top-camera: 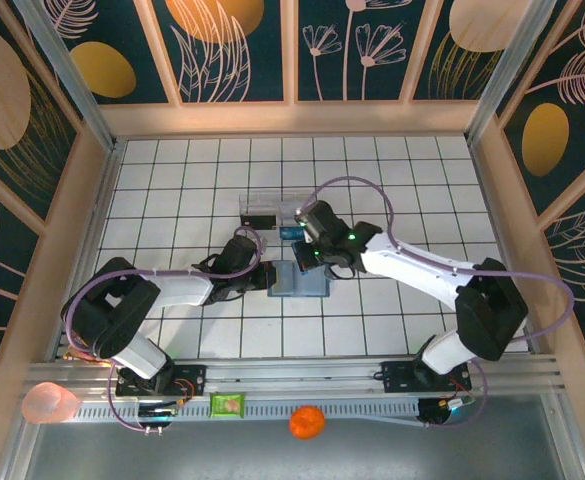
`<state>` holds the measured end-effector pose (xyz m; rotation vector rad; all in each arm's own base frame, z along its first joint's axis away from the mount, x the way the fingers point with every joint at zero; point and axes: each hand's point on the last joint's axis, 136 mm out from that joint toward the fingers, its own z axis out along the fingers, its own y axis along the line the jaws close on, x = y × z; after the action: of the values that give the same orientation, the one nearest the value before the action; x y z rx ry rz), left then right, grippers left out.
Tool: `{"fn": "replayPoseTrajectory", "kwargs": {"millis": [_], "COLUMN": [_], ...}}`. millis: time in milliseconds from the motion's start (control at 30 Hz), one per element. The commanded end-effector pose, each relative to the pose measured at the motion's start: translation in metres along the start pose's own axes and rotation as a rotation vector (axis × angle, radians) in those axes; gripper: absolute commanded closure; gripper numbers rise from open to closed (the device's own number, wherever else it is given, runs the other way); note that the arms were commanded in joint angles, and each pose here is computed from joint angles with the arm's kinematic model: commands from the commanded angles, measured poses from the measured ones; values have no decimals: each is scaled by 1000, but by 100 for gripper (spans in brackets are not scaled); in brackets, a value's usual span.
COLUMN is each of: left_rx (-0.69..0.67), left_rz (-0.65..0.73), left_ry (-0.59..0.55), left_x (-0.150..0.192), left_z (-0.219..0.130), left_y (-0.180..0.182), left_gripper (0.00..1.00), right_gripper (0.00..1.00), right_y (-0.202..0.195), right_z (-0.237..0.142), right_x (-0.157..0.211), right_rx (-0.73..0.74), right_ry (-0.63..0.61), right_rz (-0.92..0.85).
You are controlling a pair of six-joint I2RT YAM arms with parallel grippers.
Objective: Take the credit cards out of the card holder
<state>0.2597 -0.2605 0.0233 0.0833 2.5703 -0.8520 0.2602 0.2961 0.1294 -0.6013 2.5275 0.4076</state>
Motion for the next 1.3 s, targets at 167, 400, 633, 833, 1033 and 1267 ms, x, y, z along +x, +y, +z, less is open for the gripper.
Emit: {"fn": "replayPoseTrajectory", "kwargs": {"millis": [167, 400, 633, 833, 1033, 1267], "left_rx": [24, 21, -4, -36, -57, -79], "left_rz": [25, 35, 6, -28, -54, -71], "left_ry": [7, -38, -59, -50, -60, -50], "left_x": [-1, -10, -9, -6, -9, -12], "left_z": [-15, -35, -47, -49, -54, -56], "left_y": [-10, -15, -4, 6, 13, 18], "left_gripper": [83, 61, 55, 54, 53, 53], "right_gripper": [100, 100, 100, 100, 100, 100], "right_y": [0, 9, 22, 18, 7, -1], "right_z": [-17, -36, -44, -36, -27, -19], "right_x": [-15, -48, -50, -72, -92, -101], "right_rx": [156, 118, -16, 26, 65, 51], "right_ry": [-42, -176, -124, -31, 56, 93], "right_rz": [-379, -659, -882, -970, -1055, -1112]}}
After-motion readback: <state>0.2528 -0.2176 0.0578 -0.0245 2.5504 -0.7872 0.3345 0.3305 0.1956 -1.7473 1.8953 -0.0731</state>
